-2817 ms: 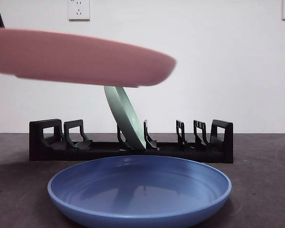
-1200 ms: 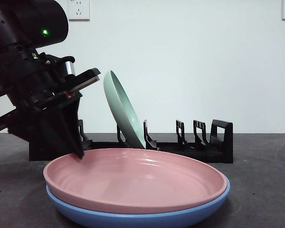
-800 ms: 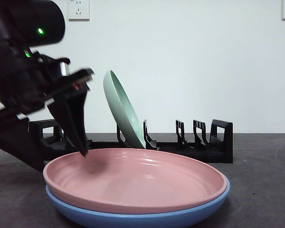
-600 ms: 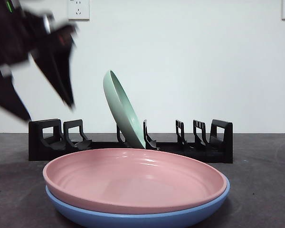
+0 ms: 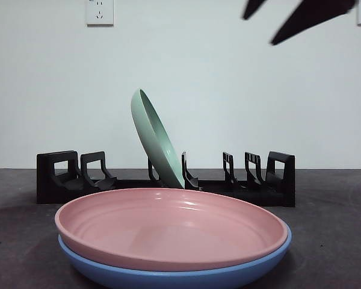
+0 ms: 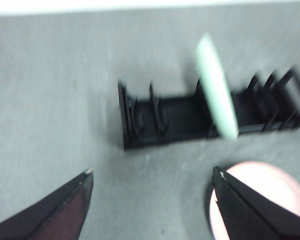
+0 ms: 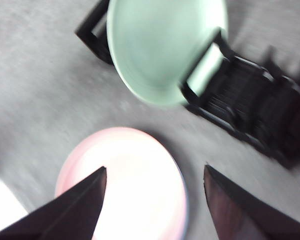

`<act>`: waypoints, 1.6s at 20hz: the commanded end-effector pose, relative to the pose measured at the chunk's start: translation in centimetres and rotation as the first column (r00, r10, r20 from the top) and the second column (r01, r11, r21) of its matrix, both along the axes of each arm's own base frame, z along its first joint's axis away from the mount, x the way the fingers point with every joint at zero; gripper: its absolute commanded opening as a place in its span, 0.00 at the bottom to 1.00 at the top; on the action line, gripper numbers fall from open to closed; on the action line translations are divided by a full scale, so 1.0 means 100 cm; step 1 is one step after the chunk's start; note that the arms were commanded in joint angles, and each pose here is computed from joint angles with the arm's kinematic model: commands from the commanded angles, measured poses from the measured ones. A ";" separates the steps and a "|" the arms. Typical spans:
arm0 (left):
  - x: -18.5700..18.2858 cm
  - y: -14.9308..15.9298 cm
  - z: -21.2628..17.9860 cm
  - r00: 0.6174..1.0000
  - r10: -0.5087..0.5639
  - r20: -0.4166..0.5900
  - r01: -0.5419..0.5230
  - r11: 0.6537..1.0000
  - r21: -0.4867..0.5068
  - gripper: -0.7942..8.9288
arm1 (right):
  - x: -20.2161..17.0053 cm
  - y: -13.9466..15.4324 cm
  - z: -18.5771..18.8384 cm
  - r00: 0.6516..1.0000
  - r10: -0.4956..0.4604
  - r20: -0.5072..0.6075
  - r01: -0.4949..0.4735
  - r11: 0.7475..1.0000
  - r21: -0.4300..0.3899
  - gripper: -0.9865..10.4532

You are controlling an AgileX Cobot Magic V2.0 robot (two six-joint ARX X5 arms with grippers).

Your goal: Place the plate

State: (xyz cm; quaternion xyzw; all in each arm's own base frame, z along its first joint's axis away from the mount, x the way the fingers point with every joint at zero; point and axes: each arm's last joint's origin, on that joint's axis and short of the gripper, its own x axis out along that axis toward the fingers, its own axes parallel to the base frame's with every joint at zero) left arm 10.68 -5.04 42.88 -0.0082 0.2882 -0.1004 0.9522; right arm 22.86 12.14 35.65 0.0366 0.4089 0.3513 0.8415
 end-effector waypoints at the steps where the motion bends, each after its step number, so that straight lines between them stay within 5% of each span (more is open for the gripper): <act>1: -0.006 0.003 0.007 0.999 -0.003 0.035 0.004 1.000 -0.007 0.47 | 0.025 0.021 0.008 1.000 0.013 -0.019 -0.012 1.000 0.026 0.35; 12: -0.011 0.006 0.008 0.999 -0.003 0.045 0.004 1.000 -0.012 0.47 | 0.117 0.109 -0.011 0.995 0.053 -0.083 -0.046 0.996 0.076 0.35; 22: -0.011 0.005 0.008 0.999 -0.004 0.044 0.004 1.000 -0.011 0.47 | 0.146 0.140 -0.056 0.988 0.061 -0.141 -0.041 0.988 0.147 0.35; 26: -0.011 0.005 0.008 0.999 -0.004 0.044 0.004 1.000 -0.010 0.47 | 0.146 0.144 -0.054 0.991 0.070 -0.118 -0.050 0.985 0.162 0.20; 32: -0.011 0.005 0.008 0.999 -0.004 0.044 0.004 1.000 -0.010 0.47 | 0.144 0.145 -0.054 0.989 0.073 -0.125 -0.053 0.986 0.159 0.19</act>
